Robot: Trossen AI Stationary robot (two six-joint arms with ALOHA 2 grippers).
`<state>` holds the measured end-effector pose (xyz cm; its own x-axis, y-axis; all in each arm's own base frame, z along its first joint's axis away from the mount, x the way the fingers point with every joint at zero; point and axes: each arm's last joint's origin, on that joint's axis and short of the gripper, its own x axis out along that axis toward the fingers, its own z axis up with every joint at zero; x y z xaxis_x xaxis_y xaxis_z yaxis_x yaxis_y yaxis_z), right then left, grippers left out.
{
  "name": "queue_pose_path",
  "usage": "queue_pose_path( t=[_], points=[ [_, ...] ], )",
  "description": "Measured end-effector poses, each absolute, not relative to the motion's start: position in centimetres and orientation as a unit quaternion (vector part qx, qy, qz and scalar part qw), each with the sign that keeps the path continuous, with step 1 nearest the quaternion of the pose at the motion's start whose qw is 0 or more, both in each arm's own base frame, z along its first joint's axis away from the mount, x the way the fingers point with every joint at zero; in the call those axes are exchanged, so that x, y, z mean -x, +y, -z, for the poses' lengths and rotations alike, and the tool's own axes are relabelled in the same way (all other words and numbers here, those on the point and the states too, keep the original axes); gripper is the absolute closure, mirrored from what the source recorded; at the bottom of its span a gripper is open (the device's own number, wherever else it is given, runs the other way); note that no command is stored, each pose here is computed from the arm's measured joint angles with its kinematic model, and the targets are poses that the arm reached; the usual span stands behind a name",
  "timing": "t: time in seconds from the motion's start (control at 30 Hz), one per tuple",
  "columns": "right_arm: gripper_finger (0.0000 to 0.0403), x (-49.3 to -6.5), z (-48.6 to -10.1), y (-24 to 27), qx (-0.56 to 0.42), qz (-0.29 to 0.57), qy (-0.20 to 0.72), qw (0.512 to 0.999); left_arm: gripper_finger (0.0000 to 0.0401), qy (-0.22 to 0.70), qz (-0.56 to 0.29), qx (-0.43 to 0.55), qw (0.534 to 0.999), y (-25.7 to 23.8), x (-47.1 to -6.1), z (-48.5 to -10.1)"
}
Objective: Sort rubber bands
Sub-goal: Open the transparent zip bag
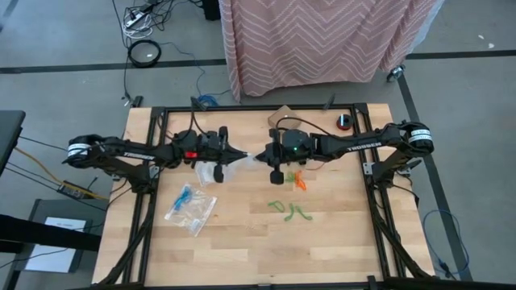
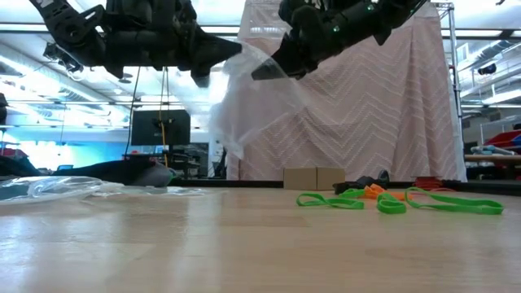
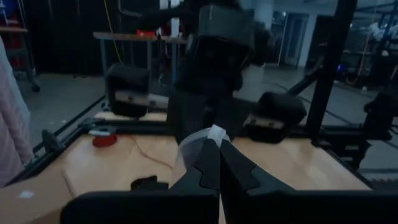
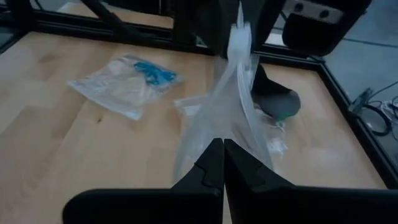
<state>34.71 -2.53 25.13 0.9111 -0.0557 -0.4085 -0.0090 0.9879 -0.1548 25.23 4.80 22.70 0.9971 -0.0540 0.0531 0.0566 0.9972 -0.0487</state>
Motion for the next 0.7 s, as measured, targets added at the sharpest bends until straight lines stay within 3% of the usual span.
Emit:
queue_pose_path(
  t=[0.27,0.7],
  points=[
    [0.0373,-34.4,-24.5,-2.7,0.079,0.043,0.246,0.965,0.04,-0.058,0.031,0.053,0.996,4.9,-26.2,-22.0],
    [0.0198,-34.4,-24.6,-2.8,0.071,0.047,0.242,0.967,0.04,-0.034,0.036,0.072,0.996,5.0,-26.7,-20.9]
  ],
)
